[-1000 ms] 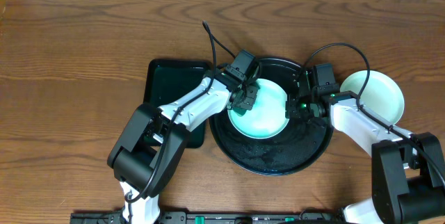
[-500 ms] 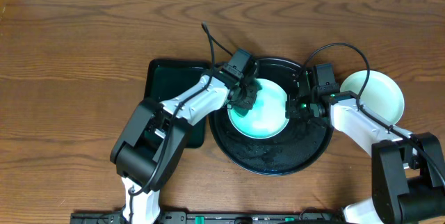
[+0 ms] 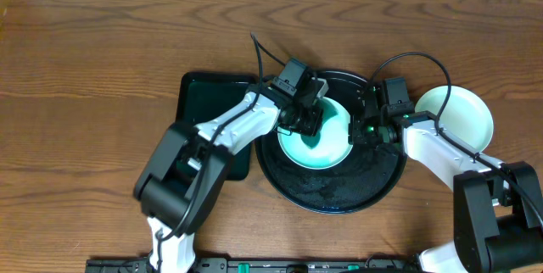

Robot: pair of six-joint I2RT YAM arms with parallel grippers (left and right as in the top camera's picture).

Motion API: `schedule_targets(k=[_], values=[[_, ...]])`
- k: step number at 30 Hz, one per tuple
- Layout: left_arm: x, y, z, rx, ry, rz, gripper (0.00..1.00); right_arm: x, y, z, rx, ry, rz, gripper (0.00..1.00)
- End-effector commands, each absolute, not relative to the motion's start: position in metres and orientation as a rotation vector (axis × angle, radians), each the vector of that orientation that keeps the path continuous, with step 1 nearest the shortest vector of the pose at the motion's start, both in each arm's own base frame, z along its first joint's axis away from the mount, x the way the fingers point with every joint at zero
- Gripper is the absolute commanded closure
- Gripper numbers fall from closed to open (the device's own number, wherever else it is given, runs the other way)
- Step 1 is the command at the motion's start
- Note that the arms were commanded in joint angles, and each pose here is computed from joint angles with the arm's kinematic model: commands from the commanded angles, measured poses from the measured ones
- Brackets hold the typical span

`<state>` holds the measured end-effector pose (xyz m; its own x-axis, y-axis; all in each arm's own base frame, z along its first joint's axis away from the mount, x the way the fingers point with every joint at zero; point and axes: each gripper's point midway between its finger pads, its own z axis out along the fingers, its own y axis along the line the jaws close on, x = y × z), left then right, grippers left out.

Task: Clean dirty plates on tray and stack at the side
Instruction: 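Rub the sponge across the plate center with the left gripper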

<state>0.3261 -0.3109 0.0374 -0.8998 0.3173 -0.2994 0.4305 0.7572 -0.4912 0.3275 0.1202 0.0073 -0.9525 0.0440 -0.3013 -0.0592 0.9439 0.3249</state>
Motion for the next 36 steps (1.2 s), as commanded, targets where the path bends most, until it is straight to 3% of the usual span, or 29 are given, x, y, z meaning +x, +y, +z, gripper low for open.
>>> schedule_targets(k=[1,13,24,36], values=[[0.332,-0.321,0.096,0.629,2.605,-0.91,0.92,0.324,0.125,0.005,-0.061,2.794,0.493,0.99],[0.359,-0.275,0.054,0.52,2.661,-0.456,0.92,0.324,0.125,0.005,-0.061,2.795,0.493,0.99],[0.365,-0.267,0.021,0.638,2.667,-0.335,0.92,0.324,0.125,0.005,-0.061,2.795,0.493,0.99],[0.344,-0.274,-0.017,0.69,2.777,-0.401,0.92,0.324,0.125,0.005,-0.061,2.795,0.493,0.99]])
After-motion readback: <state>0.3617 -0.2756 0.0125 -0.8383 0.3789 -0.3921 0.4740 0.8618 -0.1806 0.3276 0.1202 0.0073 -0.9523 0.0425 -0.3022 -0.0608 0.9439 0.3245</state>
